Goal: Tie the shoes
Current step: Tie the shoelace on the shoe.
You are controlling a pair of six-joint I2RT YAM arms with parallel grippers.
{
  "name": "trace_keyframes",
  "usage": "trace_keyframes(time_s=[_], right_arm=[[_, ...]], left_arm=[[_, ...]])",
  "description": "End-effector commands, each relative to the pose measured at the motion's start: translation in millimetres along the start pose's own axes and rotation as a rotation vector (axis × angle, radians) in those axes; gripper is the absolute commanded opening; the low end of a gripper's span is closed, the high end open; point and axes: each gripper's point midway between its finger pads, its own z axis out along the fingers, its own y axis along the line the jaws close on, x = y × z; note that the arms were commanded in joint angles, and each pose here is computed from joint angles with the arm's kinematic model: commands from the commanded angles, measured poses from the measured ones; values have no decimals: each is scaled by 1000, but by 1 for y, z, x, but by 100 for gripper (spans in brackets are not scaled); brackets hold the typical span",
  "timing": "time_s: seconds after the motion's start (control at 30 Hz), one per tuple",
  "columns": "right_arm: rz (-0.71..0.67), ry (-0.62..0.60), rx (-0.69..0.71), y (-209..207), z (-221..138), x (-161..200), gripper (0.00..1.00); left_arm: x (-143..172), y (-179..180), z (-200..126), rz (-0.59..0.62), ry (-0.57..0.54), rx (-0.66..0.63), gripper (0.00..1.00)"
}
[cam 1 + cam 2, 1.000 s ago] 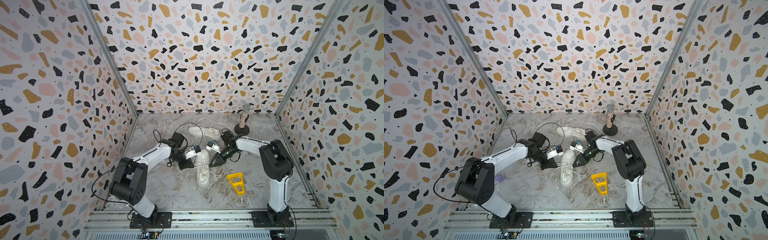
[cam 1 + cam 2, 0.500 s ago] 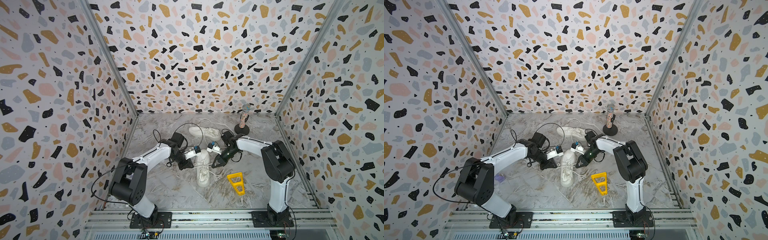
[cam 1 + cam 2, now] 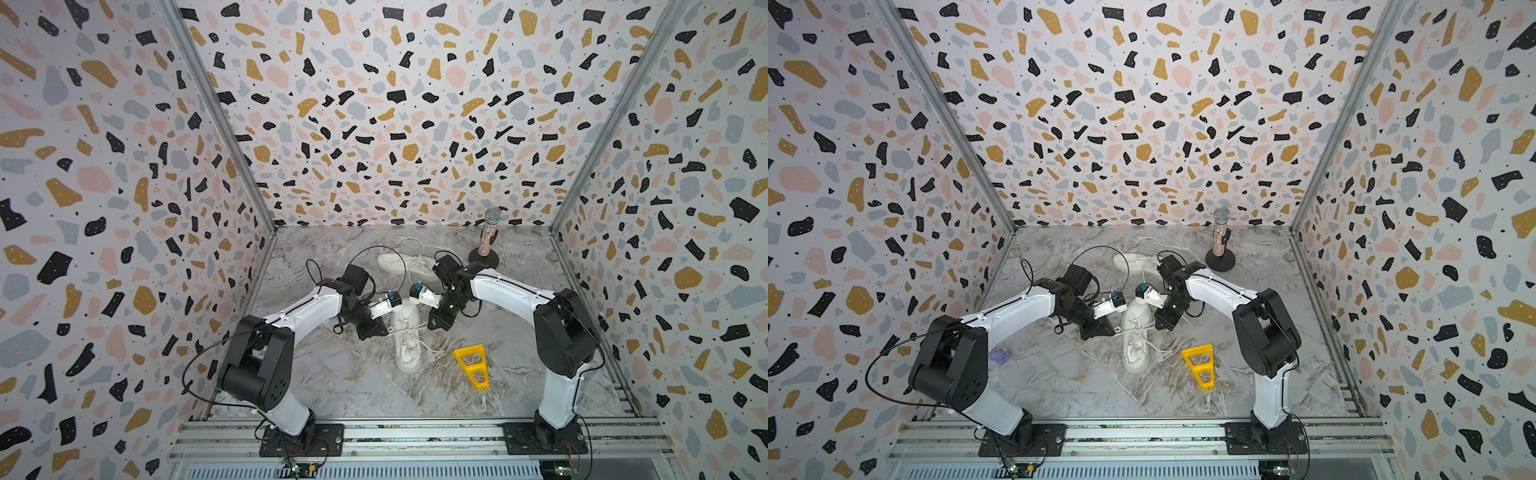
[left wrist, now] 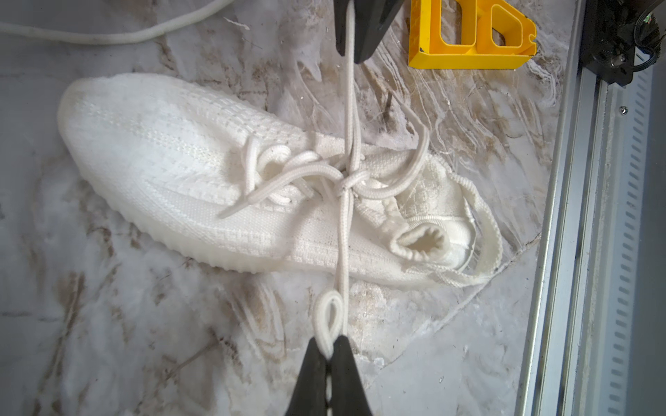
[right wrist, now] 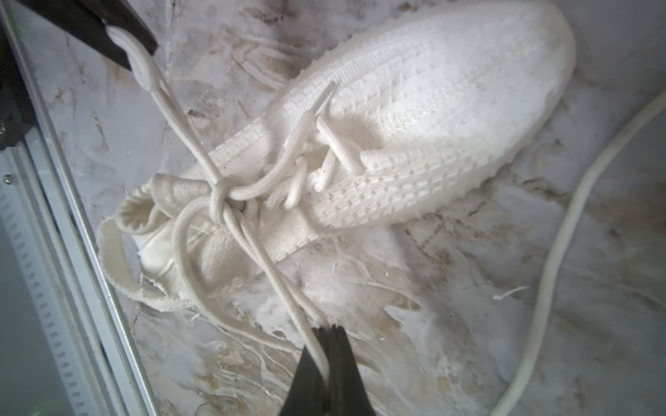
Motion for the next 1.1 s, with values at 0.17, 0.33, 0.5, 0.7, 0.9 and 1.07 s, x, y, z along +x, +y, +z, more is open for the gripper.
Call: trace_keyframes(time_s=[0.17, 0.33, 0.5, 0.7, 0.9, 1.07], right_arm=[[-91, 147, 155, -25, -10, 20, 0], [-119, 140, 130, -20, -9, 18, 0], [-88, 106, 83, -14, -4, 10, 0], [-76, 115, 128, -24, 2, 14, 0], [-74, 167, 158, -34, 13, 28, 0], [-82, 187, 162, -35, 16, 36, 0]], left_arm=[[25, 3, -6, 16, 116, -46, 0], [28, 4, -6, 17, 130, -50, 0], [31, 3, -1, 6, 136, -29, 0], [33, 1, 0, 1, 136, -23, 0], [38, 5, 1, 5, 157, -41, 0], [45, 5, 2, 10, 182, -49, 0]])
